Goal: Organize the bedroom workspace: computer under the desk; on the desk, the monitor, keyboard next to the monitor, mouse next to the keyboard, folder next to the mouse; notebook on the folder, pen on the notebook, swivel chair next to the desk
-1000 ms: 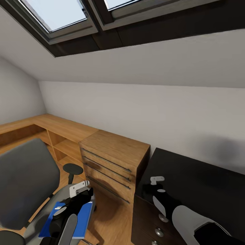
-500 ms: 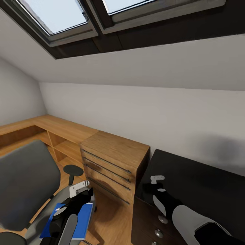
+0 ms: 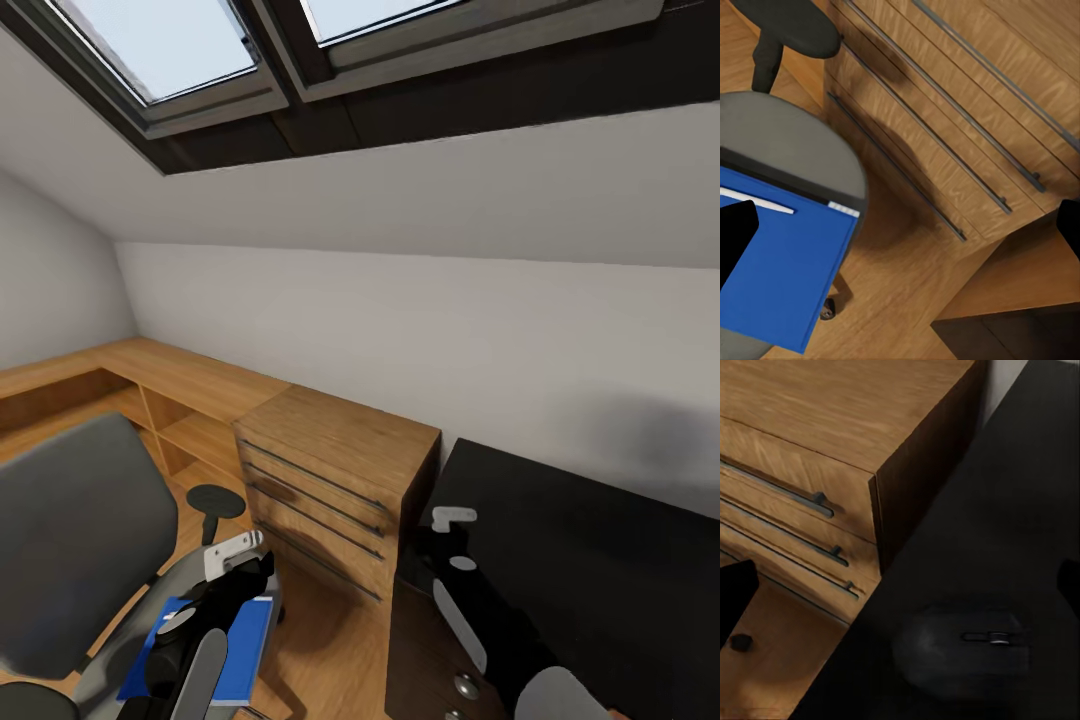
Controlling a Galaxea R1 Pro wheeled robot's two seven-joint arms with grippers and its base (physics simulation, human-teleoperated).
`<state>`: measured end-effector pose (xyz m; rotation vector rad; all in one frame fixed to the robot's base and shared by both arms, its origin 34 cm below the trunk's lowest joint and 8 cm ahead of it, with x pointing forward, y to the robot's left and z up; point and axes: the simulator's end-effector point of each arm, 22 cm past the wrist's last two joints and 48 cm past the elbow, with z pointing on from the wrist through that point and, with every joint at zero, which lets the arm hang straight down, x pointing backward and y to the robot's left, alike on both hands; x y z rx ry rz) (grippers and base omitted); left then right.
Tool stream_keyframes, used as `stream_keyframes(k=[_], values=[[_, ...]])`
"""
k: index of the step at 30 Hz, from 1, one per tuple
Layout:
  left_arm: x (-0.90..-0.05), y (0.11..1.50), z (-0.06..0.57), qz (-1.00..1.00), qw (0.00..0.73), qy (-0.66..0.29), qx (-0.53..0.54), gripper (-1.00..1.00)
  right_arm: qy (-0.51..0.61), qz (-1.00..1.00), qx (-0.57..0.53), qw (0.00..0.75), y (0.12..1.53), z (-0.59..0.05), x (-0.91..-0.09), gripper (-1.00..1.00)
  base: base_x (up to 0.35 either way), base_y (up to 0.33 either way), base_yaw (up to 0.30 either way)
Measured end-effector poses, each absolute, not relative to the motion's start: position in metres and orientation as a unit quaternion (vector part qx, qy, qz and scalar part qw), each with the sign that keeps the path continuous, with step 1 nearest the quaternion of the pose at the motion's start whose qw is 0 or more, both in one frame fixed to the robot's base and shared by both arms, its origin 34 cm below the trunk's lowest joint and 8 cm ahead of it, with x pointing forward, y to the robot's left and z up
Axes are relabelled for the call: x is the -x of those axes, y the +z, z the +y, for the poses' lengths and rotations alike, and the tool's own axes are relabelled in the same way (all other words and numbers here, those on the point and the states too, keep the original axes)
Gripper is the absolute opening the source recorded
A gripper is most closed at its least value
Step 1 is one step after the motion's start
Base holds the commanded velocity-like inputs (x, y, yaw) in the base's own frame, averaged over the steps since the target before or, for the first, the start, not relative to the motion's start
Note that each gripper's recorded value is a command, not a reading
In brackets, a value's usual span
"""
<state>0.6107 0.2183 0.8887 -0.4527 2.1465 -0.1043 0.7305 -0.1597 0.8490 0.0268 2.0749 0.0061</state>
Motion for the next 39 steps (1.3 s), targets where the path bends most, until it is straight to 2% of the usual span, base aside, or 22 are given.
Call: stream_keyframes(k=[3,8,16,27,39], values=[[-0.611,0.889,0.218,0.870,0.455,-0.043,0.183,1.00,0.014,0.865,-0.016,0.502,0.866,-0.147,-0.698,1.00,0.000,0.000,0.000],[-0.611,0.889,0.218,0.870,0.455,-0.043,0.183,1.00,0.018,0.864,-0.017,0.503,0.872,-0.144,-0.694,1.00,-0.047,0.000,0.000],[-0.611,0.888,0.217,0.871,0.454,-0.043,0.183,1.00,0.024,0.861,-0.020,0.508,0.876,-0.142,-0.693,1.00,-0.310,0.030,-0.001],[-0.611,0.890,0.199,0.873,0.456,-0.052,0.161,1.00,0.023,0.861,-0.064,0.505,0.875,-0.171,-0.698,1.00,-0.294,0.126,-0.281],[-0.611,0.891,0.199,0.873,0.457,-0.052,0.161,1.00,0.034,0.861,-0.096,0.498,0.872,-0.184,-0.699,1.00,-0.052,0.071,-0.295]])
